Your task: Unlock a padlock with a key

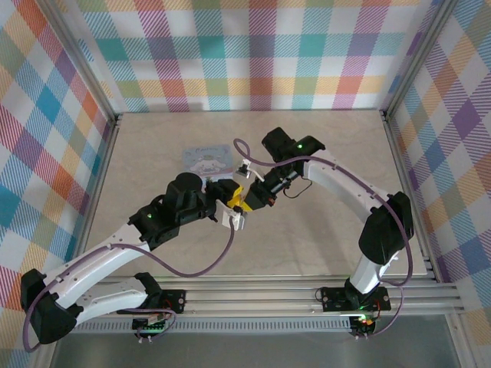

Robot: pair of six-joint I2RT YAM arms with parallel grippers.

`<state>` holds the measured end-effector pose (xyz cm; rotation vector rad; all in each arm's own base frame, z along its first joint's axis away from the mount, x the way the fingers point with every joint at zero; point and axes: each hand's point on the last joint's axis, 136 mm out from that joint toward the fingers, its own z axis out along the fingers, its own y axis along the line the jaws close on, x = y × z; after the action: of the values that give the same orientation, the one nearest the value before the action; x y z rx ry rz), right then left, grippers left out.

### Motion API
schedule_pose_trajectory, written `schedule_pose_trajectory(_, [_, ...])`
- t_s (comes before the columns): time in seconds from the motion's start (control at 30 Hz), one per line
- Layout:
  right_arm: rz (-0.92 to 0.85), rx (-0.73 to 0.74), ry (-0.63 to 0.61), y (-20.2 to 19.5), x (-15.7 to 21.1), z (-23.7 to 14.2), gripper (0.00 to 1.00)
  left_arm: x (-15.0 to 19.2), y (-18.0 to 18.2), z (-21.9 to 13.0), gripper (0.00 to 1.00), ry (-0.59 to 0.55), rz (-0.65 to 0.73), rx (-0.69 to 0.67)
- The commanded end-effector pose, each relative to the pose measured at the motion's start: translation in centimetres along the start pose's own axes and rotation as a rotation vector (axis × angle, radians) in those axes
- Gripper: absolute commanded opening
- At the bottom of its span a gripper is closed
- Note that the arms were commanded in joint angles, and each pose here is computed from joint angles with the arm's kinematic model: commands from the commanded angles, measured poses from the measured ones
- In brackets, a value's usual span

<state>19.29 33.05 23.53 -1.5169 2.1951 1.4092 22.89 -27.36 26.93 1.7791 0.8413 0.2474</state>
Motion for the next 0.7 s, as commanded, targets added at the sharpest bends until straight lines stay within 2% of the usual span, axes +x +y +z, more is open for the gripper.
schedule_pose_trajectory(0.0, [-0.01, -0.037, -0.01, 0.5, -0.7, 0.0, 0.0, -1.7, 0.3, 0.4, 0.27, -0.053, 0.044, -0.021])
schedule_pose_trajectory(0.07, [-0.007, -0.039, -0.011, 0.5, -0.7, 0.1, 0.0, -2.0, 0.0, 0.7, 0.16, -0.054, 0.059, -0.008])
schedule_pose_trajectory(0.13, [-0.008, -0.033, -0.013, 0.3, -0.9, 0.1, 0.0, -2.1, -0.3, 0.9, 0.0, -0.055, 0.062, 0.004])
schedule_pose_trajectory(0.2, [-0.01, -0.014, -0.019, 0.1, -1.1, -0.1, 0.0, -2.2, -0.5, 0.9, 0.0, -0.05, 0.053, 0.013])
schedule_pose_trajectory(0.27, [-0.016, 0.019, -0.037, -0.4, -1.3, -0.3, 0.12, -2.1, -0.6, 0.7, 0.0, -0.045, 0.025, 0.014])
schedule_pose_trajectory(0.33, [-0.023, 0.046, -0.07, -0.8, -1.7, -0.8, 0.16, -2.1, -0.3, 0.3, 0.0, -0.039, -0.038, 0.012])
schedule_pose_trajectory(0.37, [-0.026, 0.061, -0.095, -1.1, -1.9, -1.2, 0.21, -2.0, -0.1, 0.1, 0.0, -0.031, -0.089, 0.011])
schedule_pose_trajectory(0.47, [-0.037, 0.102, -0.185, -1.8, -2.8, -2.6, 0.43, -1.4, -0.4, -0.1, 0.0, 0.01, -0.214, 0.056])
schedule_pose_trajectory(0.67, [-0.053, 0.151, -0.365, -2.3, -4.1, -6.4, 0.56, -0.1, -1.9, -0.6, 0.0, 0.057, -0.502, 0.139])
